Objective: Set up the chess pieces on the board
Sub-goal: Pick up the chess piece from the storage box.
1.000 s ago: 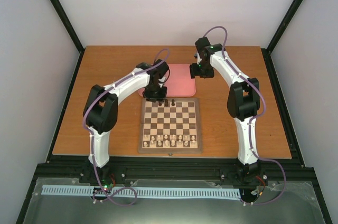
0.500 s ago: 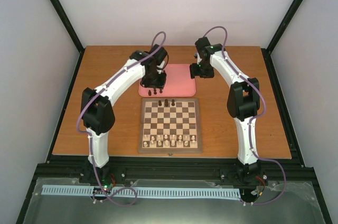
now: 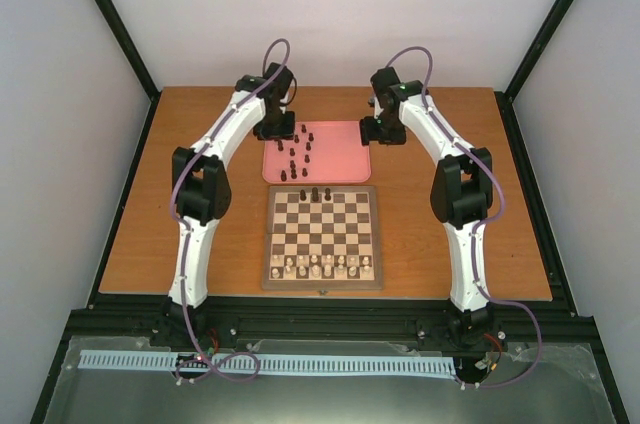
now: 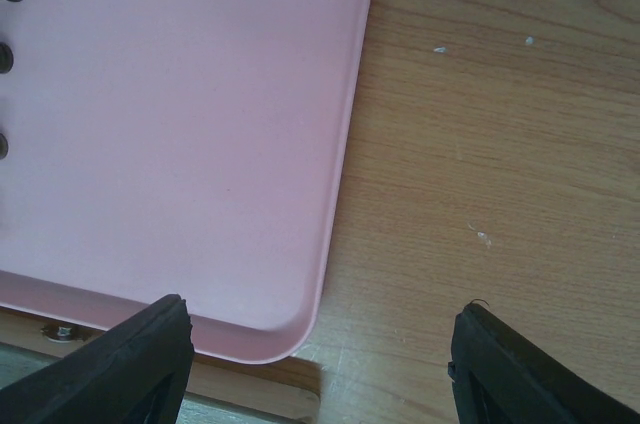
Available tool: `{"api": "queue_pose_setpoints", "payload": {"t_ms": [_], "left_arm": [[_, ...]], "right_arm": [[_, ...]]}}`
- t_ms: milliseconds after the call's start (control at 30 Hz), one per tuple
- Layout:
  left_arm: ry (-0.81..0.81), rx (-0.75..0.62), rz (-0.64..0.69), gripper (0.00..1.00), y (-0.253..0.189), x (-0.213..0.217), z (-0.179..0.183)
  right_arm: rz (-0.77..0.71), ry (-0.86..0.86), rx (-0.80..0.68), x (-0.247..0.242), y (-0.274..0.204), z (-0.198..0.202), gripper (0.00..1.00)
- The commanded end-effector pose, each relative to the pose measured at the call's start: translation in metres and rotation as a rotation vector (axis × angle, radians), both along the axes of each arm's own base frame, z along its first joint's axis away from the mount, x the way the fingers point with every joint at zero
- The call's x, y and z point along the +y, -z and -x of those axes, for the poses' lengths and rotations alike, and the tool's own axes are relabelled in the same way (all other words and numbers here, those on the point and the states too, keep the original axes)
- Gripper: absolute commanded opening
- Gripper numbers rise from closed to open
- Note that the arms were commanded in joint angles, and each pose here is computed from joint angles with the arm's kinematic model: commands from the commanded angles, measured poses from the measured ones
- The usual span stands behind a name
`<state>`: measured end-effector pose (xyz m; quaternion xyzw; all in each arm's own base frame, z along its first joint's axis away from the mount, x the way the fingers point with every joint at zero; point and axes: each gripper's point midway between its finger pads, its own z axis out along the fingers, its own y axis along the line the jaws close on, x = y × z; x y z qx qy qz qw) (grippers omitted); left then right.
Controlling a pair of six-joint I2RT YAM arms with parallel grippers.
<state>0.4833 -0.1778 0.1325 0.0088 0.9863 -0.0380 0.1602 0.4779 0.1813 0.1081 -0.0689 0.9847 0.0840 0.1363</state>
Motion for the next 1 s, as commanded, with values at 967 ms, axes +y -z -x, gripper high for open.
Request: {"api": "queue_pose_setpoints", "payload": {"t_ms": [967], "left_arm": [[-0.161,-0.006,0.041,0.42,0.058,0.015,-0.054]], "right_arm": [[-0.020,0.030,0.006,-0.014,0.003,-0.012,0.71]]}}
